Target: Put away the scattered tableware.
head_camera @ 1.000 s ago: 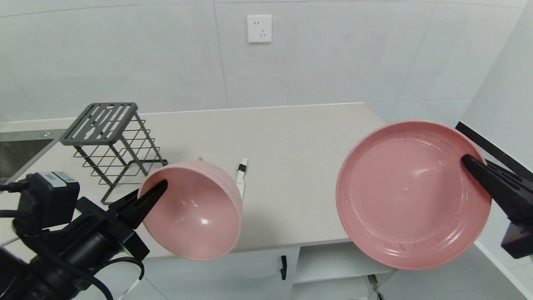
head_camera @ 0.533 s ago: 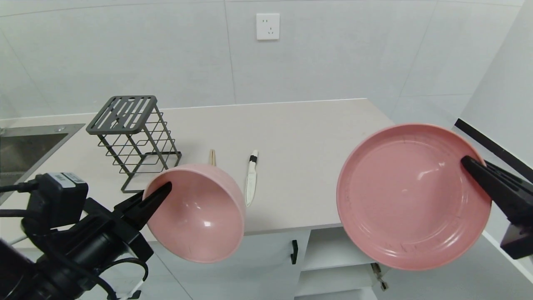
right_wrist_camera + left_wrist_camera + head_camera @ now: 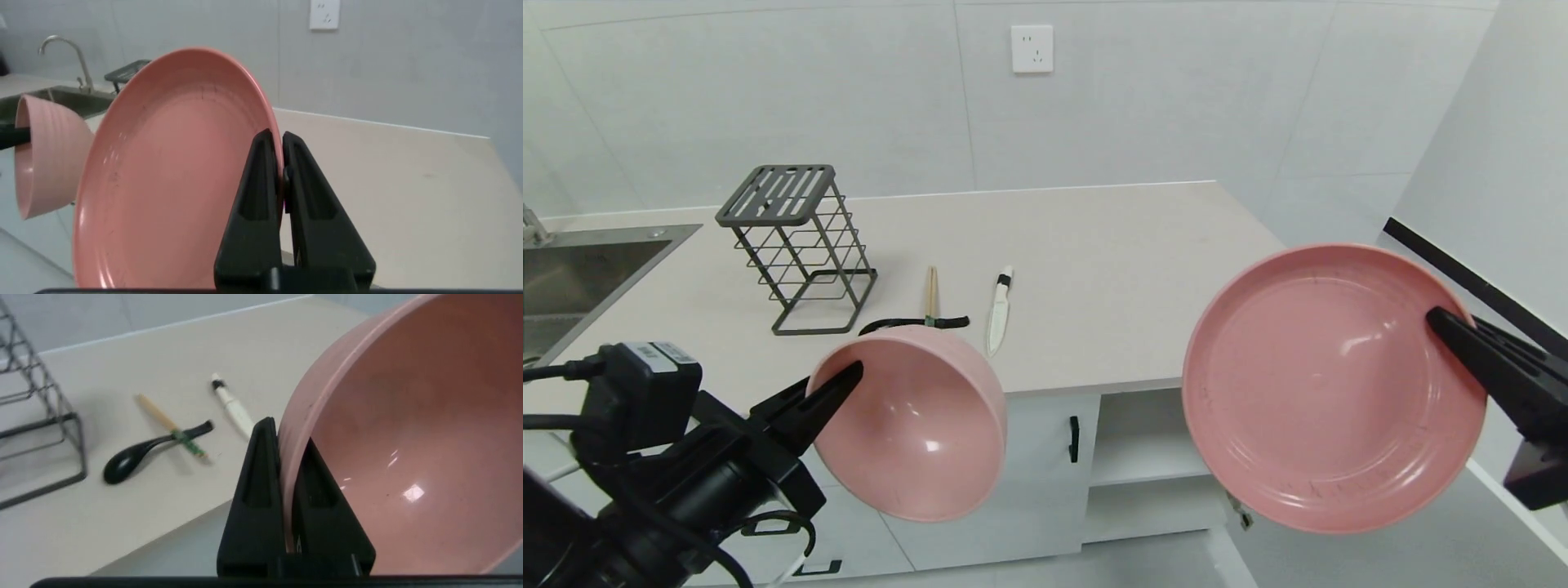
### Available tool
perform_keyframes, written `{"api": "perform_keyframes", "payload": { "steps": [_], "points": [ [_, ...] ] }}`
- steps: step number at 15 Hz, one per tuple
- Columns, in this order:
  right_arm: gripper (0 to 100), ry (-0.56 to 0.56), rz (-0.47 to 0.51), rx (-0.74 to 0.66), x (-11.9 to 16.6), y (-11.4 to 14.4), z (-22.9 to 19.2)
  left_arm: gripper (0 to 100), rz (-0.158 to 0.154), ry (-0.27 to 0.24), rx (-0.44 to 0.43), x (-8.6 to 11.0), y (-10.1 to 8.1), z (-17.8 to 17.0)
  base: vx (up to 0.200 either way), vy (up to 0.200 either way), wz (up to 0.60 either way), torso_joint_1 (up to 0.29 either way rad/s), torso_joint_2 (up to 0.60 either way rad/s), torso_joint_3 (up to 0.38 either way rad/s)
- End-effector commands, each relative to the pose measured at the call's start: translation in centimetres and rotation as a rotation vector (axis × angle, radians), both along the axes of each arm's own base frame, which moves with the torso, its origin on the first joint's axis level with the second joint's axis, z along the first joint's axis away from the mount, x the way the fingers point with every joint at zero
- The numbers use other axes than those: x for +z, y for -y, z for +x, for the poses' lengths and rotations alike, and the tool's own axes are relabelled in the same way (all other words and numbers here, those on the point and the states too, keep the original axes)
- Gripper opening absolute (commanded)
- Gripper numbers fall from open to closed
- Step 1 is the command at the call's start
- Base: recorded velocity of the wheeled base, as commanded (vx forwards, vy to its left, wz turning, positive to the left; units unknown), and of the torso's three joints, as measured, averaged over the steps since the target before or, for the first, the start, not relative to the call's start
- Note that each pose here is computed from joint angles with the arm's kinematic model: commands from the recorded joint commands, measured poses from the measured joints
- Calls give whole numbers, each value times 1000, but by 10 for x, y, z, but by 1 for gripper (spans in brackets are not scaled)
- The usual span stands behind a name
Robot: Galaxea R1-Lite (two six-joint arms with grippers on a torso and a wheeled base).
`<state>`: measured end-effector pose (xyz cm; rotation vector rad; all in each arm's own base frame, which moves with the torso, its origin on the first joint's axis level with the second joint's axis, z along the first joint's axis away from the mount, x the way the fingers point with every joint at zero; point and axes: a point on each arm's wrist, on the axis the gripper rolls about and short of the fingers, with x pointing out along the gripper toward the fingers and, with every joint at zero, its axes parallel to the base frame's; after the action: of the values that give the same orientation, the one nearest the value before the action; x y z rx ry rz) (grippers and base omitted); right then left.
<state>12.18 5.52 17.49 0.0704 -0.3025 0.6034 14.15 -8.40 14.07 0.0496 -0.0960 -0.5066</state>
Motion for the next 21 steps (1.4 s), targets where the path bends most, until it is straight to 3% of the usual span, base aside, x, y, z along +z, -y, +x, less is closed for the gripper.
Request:
{"api": "perform_keyframes", "payload": {
  "steps": [1, 6, 10, 21],
  "points": [
    [0, 0, -1, 0, 0, 0, 0, 0, 6, -5, -1, -1, 1, 1, 0, -200, 0, 7, 7, -7],
    [0, -1, 0, 0, 0, 0, 0, 0, -3, -10, -3, -1, 1, 1, 0, -80, 0, 2, 1, 0],
    [0, -1, 0, -2, 0, 0, 0, 0, -3, -10, -1, -1, 1, 1, 0, 0, -600, 0, 1, 5],
    [0, -2, 0, -3, -1, 0, 0, 0, 2, -19, 5, -3, 0, 2, 0, -18, 0, 0, 0, 0]
  ]
}}
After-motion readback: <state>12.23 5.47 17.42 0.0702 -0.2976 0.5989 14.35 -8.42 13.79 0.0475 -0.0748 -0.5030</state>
